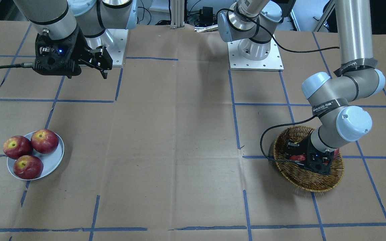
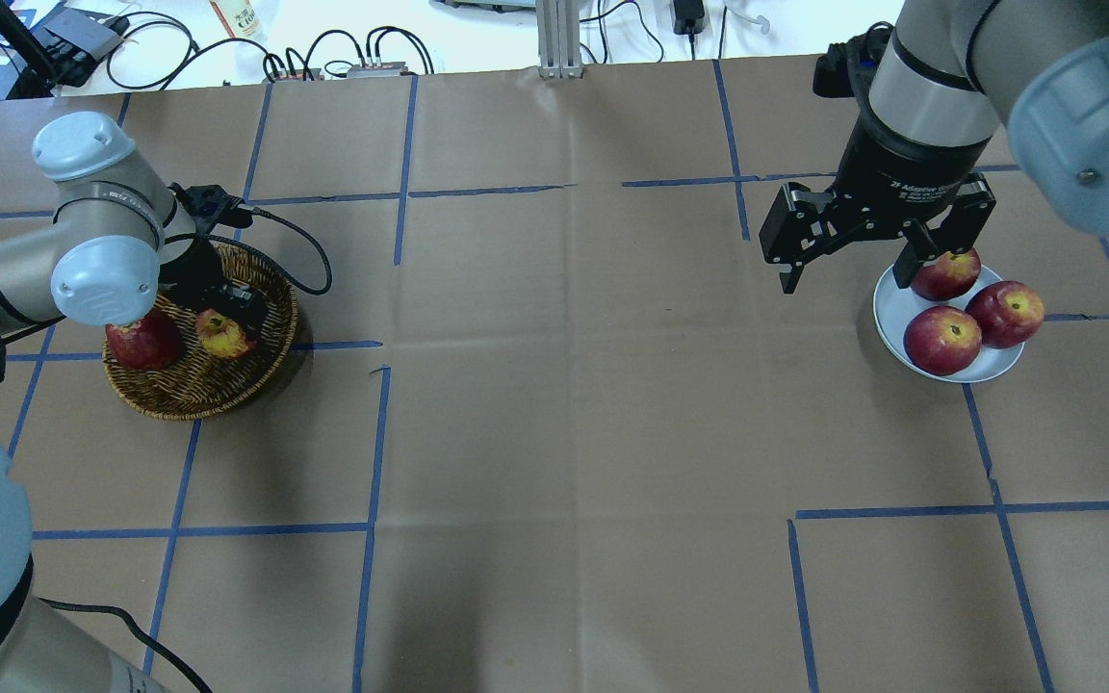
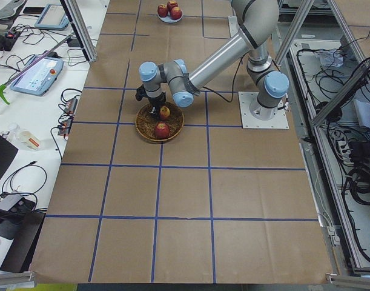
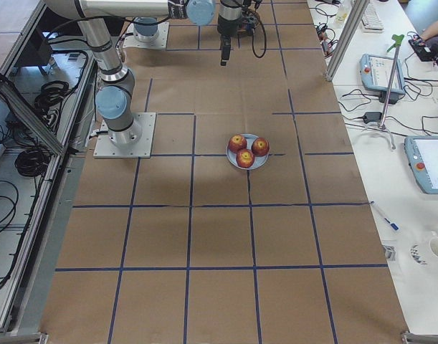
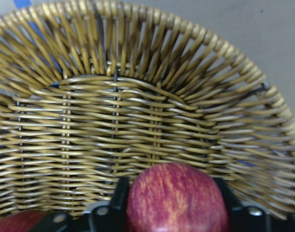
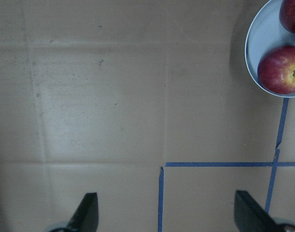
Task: Transfer apple from basket to plate
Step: 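Lift the apple with the left gripper and carry it toward the table center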
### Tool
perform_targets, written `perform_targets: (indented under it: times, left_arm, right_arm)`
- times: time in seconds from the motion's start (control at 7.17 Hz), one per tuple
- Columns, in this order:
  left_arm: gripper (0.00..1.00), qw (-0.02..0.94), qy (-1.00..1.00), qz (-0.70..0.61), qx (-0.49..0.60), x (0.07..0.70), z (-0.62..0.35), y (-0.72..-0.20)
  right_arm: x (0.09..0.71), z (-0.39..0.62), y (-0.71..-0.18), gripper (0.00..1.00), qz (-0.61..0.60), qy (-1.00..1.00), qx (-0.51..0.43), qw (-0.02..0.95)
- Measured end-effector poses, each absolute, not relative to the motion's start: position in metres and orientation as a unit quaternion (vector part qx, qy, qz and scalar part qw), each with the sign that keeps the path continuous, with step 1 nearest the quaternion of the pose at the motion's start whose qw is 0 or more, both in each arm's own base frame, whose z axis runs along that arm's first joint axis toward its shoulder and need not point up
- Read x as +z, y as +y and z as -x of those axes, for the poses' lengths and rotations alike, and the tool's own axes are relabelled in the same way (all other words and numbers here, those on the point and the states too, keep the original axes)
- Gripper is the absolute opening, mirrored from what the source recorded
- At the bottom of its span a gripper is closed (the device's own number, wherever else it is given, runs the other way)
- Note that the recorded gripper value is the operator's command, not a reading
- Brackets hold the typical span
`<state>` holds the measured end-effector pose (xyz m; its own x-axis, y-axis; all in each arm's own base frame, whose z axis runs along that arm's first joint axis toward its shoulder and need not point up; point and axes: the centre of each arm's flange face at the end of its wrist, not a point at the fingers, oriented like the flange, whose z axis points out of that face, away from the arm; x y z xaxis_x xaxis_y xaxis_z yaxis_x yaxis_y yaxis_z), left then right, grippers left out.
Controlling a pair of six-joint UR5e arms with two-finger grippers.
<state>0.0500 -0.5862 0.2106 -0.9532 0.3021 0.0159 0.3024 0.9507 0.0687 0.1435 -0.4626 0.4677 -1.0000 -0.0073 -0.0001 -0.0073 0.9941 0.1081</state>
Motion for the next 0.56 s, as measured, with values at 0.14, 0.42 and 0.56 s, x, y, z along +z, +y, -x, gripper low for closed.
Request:
perform_targets:
  times: [0.14,0.42,0.56]
  left_arm:
    - [0.45,-0.006,-0.991,0.129,-0.019,0.239,-0.029,-0.584]
    - [0.46,-0.016,-0.997,0.073,0.012,0.287,0.07,-0.574]
    - [0.48,-0.014,-0.999,0.045,0.023,0.298,0.127,-0.57]
  right_arm:
    - [0.468,-0.144,-0.463,1.0,-0.004,-0.999,-0.054,0.0]
    - [0.468,-0.144,-0.463,1.0,-0.004,-0.999,-0.054,0.0]
    - [0.468,-0.144,-0.463,1.0,-0.003,-0.999,-0.054,0.0]
